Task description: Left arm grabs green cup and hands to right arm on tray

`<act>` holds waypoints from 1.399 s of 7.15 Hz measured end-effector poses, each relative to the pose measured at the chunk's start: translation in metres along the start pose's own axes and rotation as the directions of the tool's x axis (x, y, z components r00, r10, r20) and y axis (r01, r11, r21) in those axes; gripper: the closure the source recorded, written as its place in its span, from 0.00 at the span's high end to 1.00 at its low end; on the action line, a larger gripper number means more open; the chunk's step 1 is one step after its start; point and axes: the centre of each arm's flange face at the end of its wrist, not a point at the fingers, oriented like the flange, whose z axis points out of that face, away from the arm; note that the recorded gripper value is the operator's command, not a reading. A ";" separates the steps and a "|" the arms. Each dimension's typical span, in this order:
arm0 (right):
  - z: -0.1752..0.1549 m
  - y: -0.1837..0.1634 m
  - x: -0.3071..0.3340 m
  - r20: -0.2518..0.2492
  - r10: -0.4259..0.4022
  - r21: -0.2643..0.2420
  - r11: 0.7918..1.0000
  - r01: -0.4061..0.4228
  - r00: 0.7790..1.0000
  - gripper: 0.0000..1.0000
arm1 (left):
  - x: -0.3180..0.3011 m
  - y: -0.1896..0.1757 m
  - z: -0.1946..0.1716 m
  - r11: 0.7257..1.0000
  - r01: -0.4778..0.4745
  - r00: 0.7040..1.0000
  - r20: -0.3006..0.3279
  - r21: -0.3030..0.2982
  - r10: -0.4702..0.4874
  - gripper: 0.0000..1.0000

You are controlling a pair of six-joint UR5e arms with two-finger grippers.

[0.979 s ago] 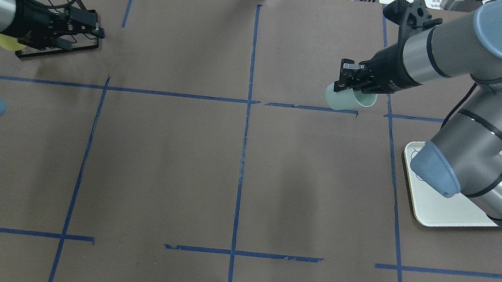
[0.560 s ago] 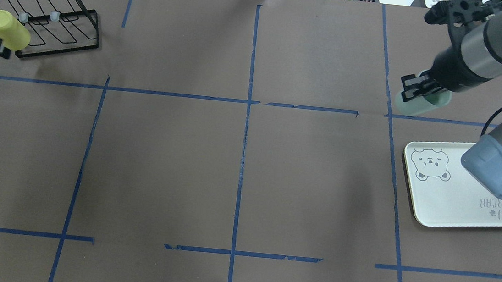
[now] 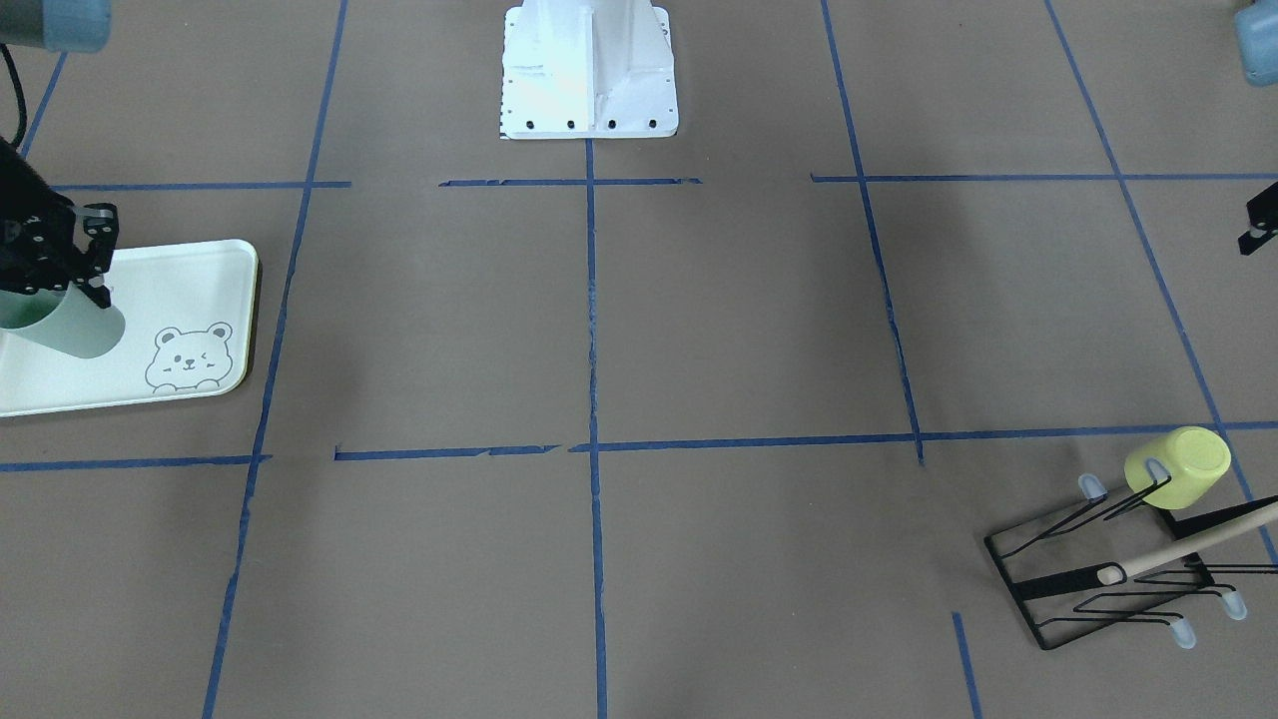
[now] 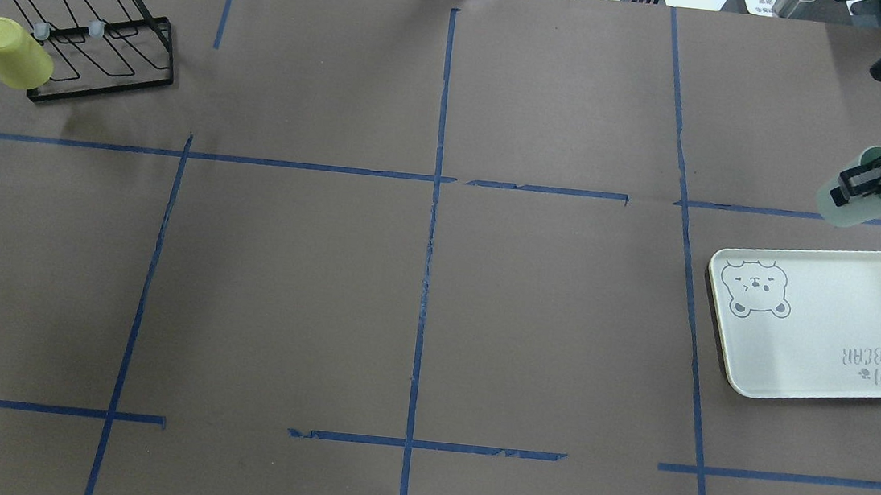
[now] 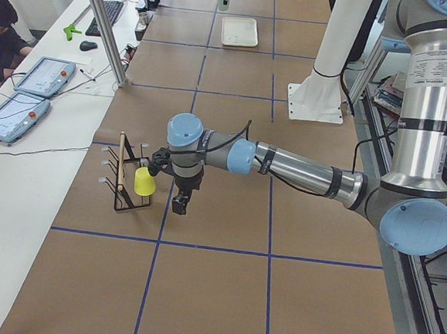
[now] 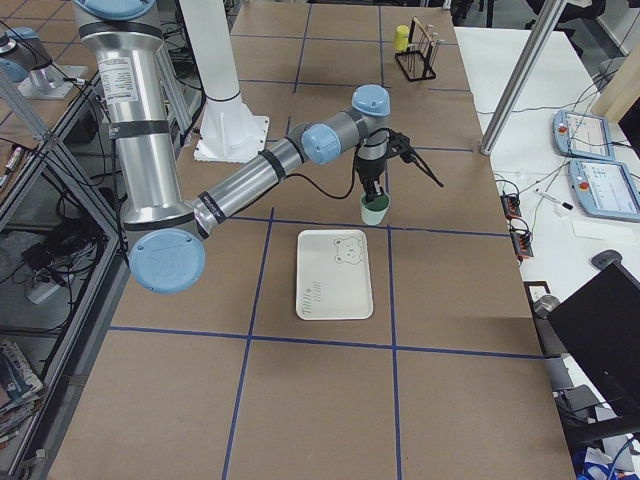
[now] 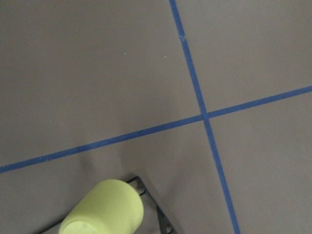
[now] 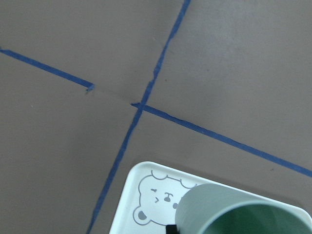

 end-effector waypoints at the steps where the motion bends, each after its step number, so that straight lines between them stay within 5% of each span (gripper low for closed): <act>1: 0.010 0.016 0.022 -0.001 0.017 -0.016 1.000 -0.017 1.000 0.02 | -0.015 0.011 -0.004 1.000 0.018 1.000 -0.002 -0.006 -0.018 1.00; 5: 0.076 0.046 0.040 0.004 0.198 0.049 0.979 -0.198 0.980 0.04 | -0.022 0.022 -0.004 0.999 0.053 0.997 -0.048 0.001 -0.052 1.00; 10: 0.137 0.102 0.020 -0.054 0.197 0.013 0.980 -0.197 0.979 0.06 | -0.021 0.021 -0.003 0.998 0.056 0.997 -0.061 0.002 -0.056 1.00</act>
